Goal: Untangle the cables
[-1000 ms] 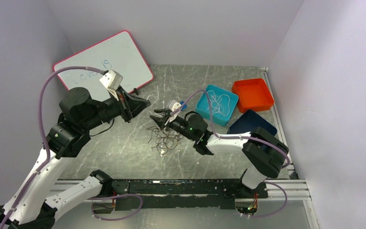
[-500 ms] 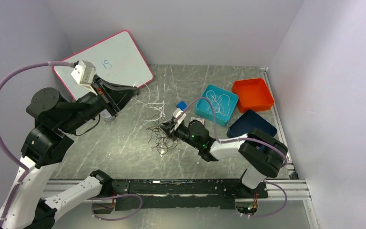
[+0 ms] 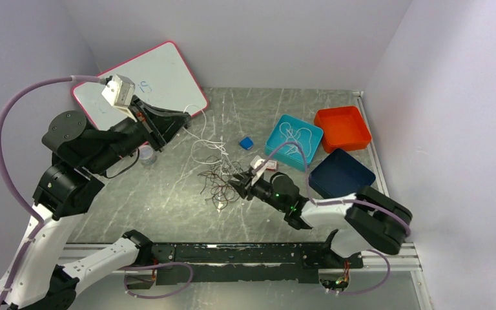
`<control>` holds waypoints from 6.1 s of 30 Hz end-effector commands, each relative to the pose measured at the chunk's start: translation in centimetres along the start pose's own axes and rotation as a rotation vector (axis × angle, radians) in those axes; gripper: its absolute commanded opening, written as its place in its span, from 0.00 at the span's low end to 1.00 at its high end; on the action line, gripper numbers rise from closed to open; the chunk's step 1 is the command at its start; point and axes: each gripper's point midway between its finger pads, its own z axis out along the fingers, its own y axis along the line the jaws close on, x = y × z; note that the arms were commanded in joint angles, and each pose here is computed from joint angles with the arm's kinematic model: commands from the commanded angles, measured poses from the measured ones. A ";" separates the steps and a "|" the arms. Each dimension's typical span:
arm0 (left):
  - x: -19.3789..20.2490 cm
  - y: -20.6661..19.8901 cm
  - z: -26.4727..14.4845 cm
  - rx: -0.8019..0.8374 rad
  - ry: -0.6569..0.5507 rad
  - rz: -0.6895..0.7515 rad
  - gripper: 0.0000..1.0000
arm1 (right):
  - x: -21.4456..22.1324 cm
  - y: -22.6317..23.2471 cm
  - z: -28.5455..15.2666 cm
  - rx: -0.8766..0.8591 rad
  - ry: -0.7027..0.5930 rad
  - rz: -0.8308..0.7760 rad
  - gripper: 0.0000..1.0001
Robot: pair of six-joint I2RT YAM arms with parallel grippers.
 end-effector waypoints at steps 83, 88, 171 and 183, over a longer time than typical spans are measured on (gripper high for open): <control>1.5 -1.1 0.5 0.088 0.014 -0.023 0.07 | -21.3 5.9 3.0 -0.305 -0.526 -0.227 0.61; 1.6 -1.0 0.4 0.084 0.013 -0.023 0.07 | -21.5 6.0 3.2 -0.311 -0.537 -0.212 0.45; 9.6 4.9 -1.1 -0.162 0.134 -0.047 0.63 | -24.4 -9.8 -10.9 0.624 -0.043 -0.016 0.00; 15.1 7.1 -1.7 -0.235 0.241 -0.090 0.83 | -22.0 -20.3 -12.2 0.864 0.022 -0.053 0.00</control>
